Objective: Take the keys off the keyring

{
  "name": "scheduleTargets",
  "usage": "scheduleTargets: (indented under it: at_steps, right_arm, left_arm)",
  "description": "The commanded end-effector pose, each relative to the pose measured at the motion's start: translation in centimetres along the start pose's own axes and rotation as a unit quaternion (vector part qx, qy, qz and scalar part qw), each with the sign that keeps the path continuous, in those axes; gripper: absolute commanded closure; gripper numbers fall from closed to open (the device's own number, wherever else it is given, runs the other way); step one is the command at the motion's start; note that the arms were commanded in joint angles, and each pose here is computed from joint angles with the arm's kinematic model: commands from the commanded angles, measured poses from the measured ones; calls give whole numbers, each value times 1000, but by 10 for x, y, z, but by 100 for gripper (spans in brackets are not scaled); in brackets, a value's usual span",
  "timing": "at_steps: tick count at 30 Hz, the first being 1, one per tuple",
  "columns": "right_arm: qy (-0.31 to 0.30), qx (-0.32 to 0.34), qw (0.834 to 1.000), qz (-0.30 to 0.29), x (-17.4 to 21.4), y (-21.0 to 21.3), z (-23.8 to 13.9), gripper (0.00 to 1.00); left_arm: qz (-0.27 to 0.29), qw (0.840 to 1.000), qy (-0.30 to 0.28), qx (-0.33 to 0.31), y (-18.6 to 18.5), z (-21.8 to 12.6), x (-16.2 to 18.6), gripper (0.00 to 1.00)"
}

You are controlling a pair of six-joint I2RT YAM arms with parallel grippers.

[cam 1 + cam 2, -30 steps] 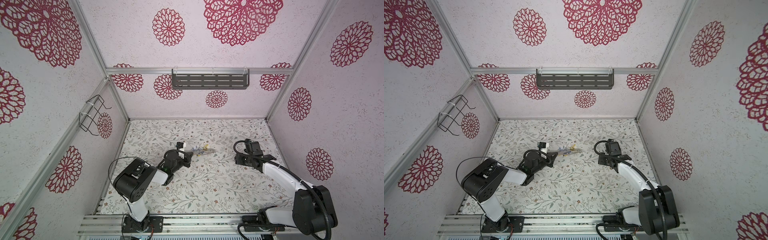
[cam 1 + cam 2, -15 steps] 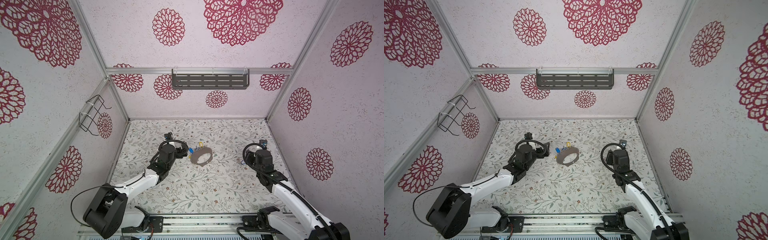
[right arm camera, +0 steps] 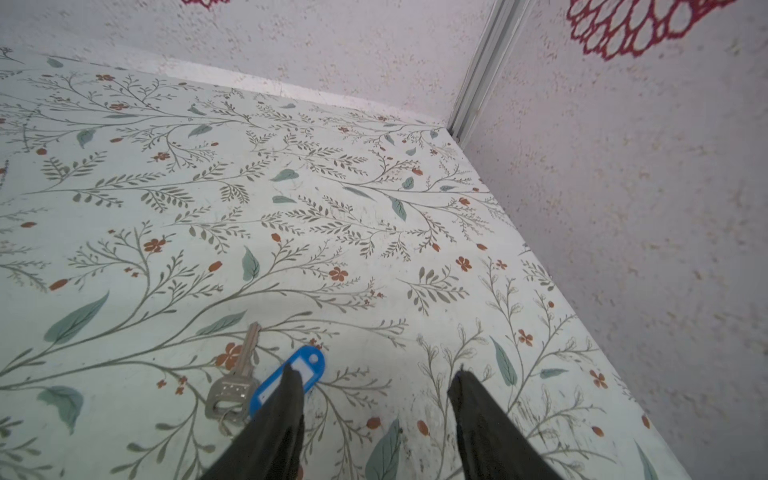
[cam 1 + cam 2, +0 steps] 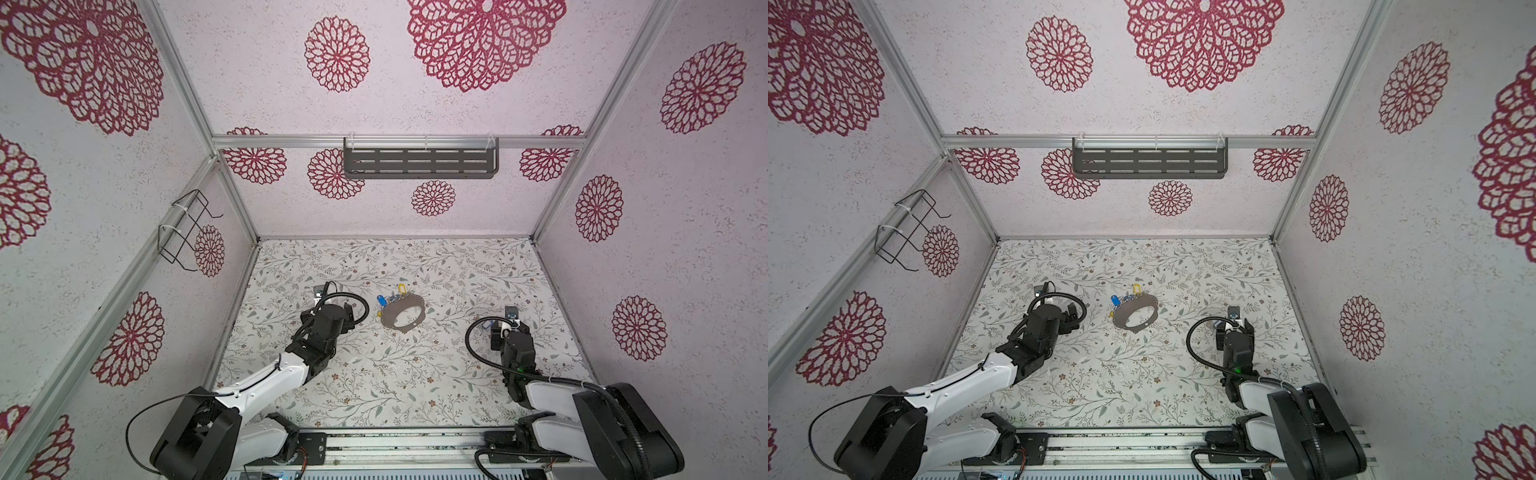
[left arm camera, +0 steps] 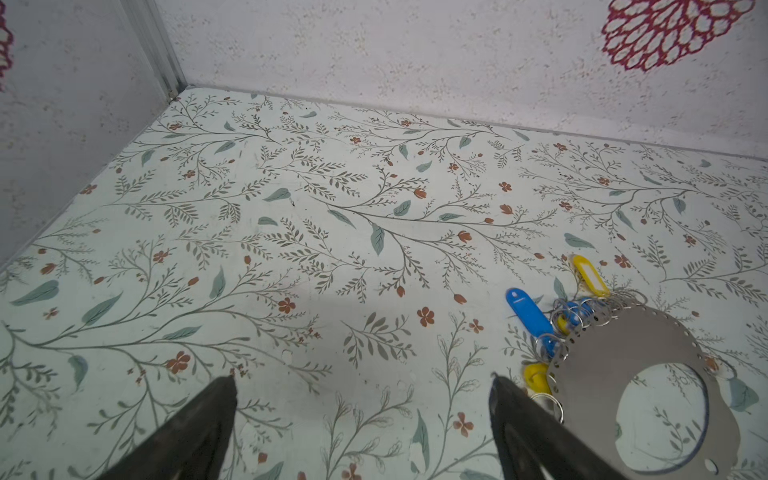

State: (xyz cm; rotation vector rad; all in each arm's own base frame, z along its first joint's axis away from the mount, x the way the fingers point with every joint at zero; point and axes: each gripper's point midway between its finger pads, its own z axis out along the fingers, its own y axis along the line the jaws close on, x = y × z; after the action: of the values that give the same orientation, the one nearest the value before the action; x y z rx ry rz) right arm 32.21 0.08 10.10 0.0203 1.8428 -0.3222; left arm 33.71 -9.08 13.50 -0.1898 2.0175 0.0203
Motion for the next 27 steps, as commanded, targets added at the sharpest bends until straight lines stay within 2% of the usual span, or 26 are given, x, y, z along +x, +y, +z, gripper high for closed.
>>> scheduleTargets:
  at_steps: [1, 4, 8, 9, 12, 15, 16, 17, 18, 19, 22, 25, 27]
  right_arm:
    - [-79, 24, 996, 34, -47, -10, 9, 39]
    - [-89, 15, 995, 34, -52, -5, 19, 38]
    - [-65, 28, 997, 31, -42, -6, 34, 35]
    - [-63, 28, 997, 38, -42, -8, 36, 32]
    - [-67, 56, 994, 66, -38, -24, 35, 15]
    - [-65, 53, 992, 96, -33, -33, 37, 11]
    - [-58, 47, 992, 100, -27, -33, 40, 11]
    - [-68, 51, 992, 98, -27, -34, 43, 2]
    - [-41, 46, 993, 97, -20, -32, 46, 1]
    - [-43, 50, 992, 104, -23, -35, 49, 1]
    - [-52, 56, 992, 104, -25, -37, 47, 1]
    - [-49, 54, 992, 100, -24, -35, 48, 1]
    - [-48, 53, 992, 101, -24, -35, 48, 1]
  left_arm:
    - [-34, 998, -52, 25, -7, -9, -28, 3]
    - [-27, 998, -56, 29, -8, -12, -33, 3]
    - [-24, 998, -53, 24, -6, -20, -43, 3]
    - [-23, 998, -52, 28, -7, -22, -47, 3]
    - [-15, 997, -50, 52, -15, -28, -54, 3]
    - [-5, 996, -64, 66, -21, -32, -64, 3]
    - [-14, 995, -69, 64, -21, -33, -69, 3]
    - [-32, 995, -73, 58, -20, -34, -75, 3]
    - [-50, 995, -76, 48, -18, -35, -80, 3]
    - [-60, 994, -78, 43, -16, -36, -84, 3]
    - [-23, 995, -90, 35, -16, -36, -91, 3]
    - [46, 988, -146, -20, -2, -32, -103, 3]
    - [73, 975, -192, -83, 17, -31, -111, 3]
